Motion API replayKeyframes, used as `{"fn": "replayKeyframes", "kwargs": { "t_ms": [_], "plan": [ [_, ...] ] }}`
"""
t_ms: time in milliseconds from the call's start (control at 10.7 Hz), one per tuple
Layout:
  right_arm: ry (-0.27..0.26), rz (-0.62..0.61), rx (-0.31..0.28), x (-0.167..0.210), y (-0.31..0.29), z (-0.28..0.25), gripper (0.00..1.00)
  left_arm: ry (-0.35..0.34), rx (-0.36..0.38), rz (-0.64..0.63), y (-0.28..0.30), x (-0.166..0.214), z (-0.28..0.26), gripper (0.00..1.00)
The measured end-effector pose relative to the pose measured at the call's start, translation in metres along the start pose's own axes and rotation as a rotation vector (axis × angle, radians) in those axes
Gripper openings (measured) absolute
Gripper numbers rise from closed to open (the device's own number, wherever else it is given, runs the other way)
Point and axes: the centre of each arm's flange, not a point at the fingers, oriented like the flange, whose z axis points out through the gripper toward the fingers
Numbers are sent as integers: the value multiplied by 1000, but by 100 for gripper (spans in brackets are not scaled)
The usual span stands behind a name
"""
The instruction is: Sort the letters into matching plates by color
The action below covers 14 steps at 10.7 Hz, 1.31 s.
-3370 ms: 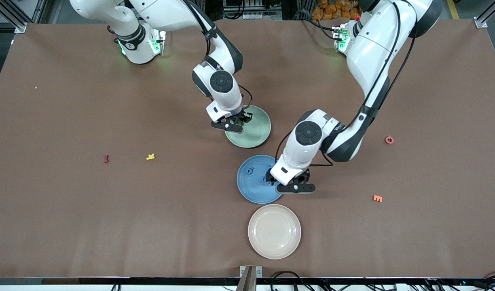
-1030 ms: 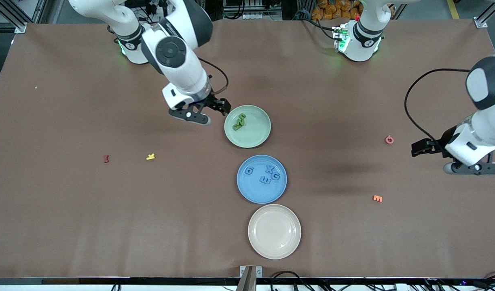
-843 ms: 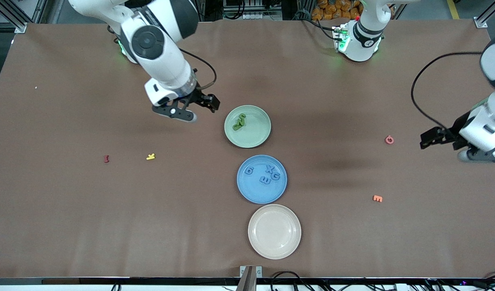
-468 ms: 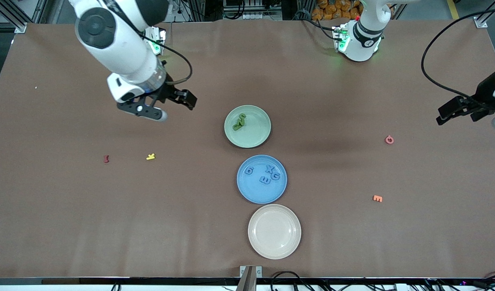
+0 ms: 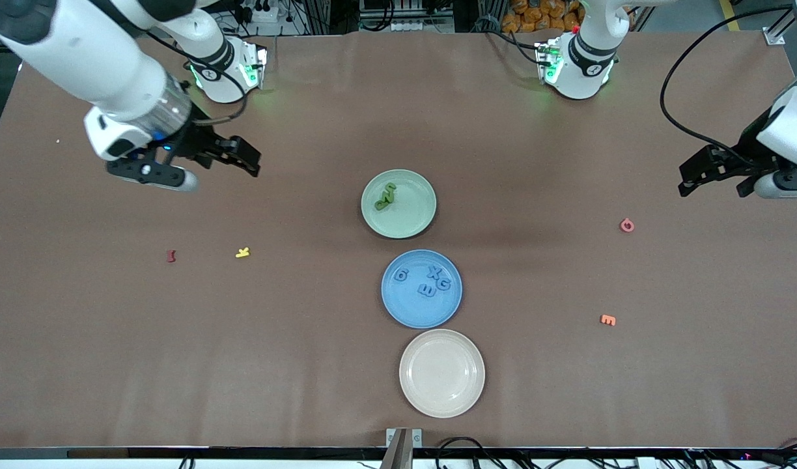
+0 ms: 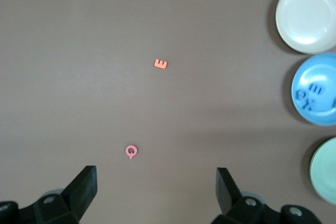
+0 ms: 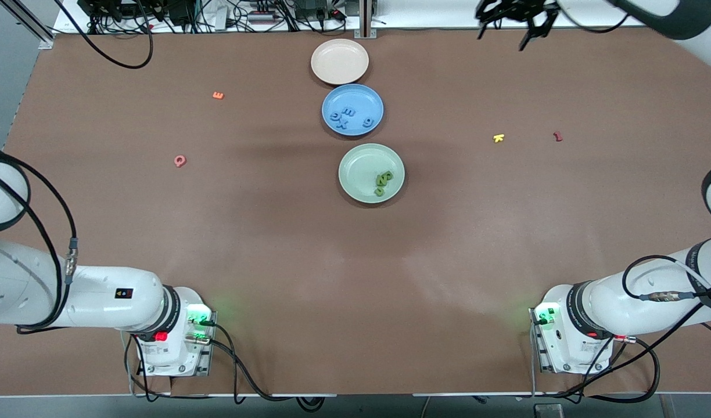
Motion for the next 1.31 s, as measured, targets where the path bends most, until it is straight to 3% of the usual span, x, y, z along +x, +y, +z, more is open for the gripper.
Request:
{"fn": "replayKeyframes", "kwargs": {
  "t_ms": [187, 468, 843, 1311],
  "plan": [
    [14, -74, 5, 9, 35, -23, 100, -1, 1, 85, -8, 4, 2, 100],
    [33, -140, 2, 24, 80, -41, 100, 15, 4, 92, -14, 4, -9, 100],
    [78, -243, -111, 41, 125, -53, 100, -58, 2, 87, -16, -13, -27, 100],
    [73, -288, -129, 49, 171, -67, 100, -112, 0, 83, -18, -22, -37, 100]
  ]
}}
